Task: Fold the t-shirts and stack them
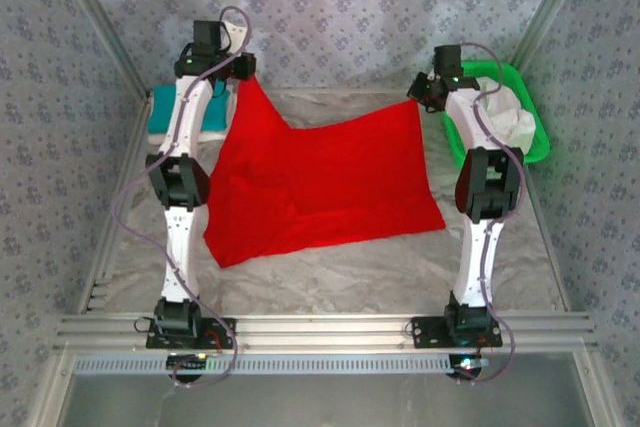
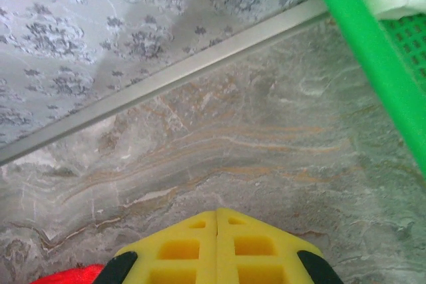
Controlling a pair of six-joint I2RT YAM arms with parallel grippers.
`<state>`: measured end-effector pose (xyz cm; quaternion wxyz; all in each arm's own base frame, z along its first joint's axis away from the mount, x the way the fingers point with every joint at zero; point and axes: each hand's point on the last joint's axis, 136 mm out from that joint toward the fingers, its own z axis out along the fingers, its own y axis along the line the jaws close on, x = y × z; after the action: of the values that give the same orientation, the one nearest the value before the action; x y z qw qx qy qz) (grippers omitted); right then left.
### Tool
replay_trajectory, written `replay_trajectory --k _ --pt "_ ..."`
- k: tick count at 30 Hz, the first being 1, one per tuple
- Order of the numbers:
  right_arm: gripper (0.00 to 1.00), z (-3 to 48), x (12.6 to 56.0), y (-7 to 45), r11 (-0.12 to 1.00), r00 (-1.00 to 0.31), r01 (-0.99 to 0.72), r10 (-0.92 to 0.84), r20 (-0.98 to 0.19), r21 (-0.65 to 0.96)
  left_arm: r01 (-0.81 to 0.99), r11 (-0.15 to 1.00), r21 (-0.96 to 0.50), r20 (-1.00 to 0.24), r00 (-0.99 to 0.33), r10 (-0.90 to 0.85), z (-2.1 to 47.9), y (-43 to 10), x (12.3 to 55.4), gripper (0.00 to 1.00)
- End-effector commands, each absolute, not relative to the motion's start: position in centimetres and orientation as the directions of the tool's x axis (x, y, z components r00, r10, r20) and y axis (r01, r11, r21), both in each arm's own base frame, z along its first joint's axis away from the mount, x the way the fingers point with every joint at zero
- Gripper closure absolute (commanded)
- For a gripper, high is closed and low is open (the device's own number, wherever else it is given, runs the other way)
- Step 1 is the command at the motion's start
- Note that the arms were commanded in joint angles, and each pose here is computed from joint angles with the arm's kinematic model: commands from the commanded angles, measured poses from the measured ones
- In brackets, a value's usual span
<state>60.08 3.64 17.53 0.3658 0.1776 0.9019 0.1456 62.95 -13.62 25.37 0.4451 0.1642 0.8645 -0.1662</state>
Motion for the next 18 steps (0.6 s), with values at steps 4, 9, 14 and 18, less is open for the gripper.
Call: replay_trajectory --k 4,9,14,18 --pt "1.0 15.5 60.2 1.5 0.877 -0.648 0.255 0.467 -0.602 0.406 0.429 0.903 -0.003 -0.87 -0.446 0.209 26.8 -12.7 57.6 1.0" --pt "1.0 14.3 60.5 1.7 0.889 -0.67 0.231 0.44 -0.598 0.395 0.401 0.916 0.002 -0.873 -0.447 0.197 23.9 -12.0 54.2 1.0" --pt "1.0 14.1 59.9 2.2 0.894 -0.678 0.185 0.416 -0.606 0.408 0.406 0.913 0.037 -0.853 -0.463 0.24 22.1 -12.6 52.4 1.0" --pt "1.0 14.6 58.7 1.7 0.893 -0.67 0.188 0.421 -0.612 0.408 0.386 0.919 0.084 -0.847 -0.458 0.27 22.3 -12.5 50.7 1.0"
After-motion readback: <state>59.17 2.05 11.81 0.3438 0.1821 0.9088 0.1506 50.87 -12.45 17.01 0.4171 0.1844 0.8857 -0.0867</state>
